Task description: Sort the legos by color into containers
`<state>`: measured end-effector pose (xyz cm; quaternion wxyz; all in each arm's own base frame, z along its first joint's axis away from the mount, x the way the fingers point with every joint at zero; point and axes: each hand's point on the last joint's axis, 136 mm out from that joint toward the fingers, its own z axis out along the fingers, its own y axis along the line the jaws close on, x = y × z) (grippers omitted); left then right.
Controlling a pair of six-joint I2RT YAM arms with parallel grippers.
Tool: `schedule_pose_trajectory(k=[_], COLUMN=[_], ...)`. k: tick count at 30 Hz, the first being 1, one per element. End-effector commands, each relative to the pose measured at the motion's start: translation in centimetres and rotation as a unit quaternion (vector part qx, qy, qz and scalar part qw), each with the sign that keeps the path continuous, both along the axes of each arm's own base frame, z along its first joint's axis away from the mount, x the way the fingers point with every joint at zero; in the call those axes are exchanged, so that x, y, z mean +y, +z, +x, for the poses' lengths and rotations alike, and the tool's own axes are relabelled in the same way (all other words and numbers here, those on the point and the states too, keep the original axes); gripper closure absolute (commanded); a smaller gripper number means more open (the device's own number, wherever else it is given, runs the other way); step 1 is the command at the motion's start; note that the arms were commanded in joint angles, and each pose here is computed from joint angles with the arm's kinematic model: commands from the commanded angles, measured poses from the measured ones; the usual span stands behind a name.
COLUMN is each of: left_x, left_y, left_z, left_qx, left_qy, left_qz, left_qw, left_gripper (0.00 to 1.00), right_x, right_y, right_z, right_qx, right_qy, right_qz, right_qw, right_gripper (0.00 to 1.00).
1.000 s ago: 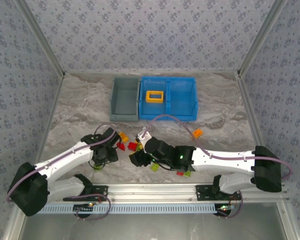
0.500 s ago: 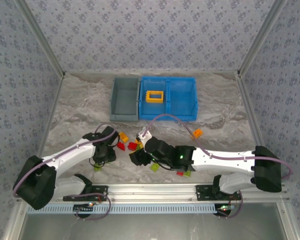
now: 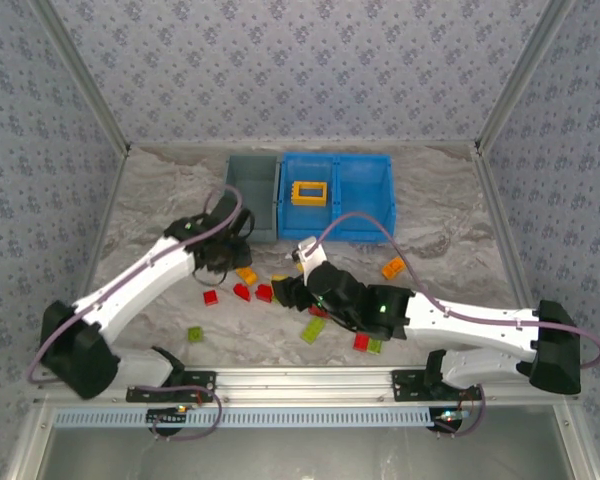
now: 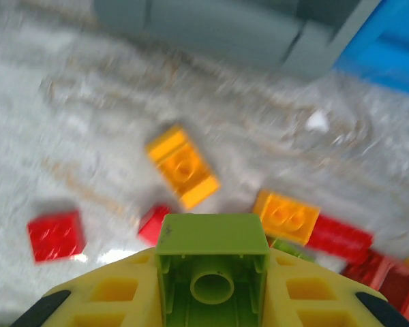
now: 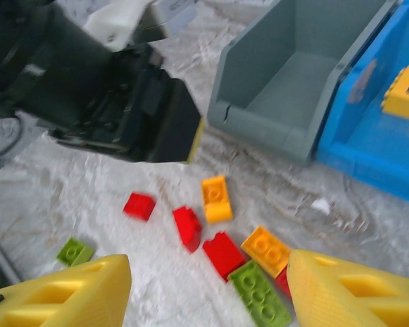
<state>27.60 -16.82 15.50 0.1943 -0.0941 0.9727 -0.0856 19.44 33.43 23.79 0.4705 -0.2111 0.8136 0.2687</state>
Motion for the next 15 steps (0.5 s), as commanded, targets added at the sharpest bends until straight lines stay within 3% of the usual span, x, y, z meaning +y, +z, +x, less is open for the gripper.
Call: schedule_pose_trajectory(k=[1, 8, 15], left_x=[-0.5, -0.9, -0.9], left_y=[-0.6, -2.0, -5.3], left_z=[3.4, 11.8, 15.6], left_qx=[0.008, 0.020, 0.057], left_qy=[-0.022, -0.019, -0.017], left_qz=[0.028, 0.029, 0.030], left_qw=[0.999, 0.999, 0.998], left_gripper=[0.75, 0.75, 0.72], right_x=[0.4, -0.2, -1.2], right_y=[3.0, 3.7, 2.1], right_z=[1.8, 4.1, 4.7], right_qx=[-0.040, -0.052, -0.032], right_qy=[-0.016, -0.059, -0.070], right_qz=[0.023, 0.025, 0.014], right_qw=[0.999, 0.997, 0.997], right_gripper=[0.35, 0.35, 0.35])
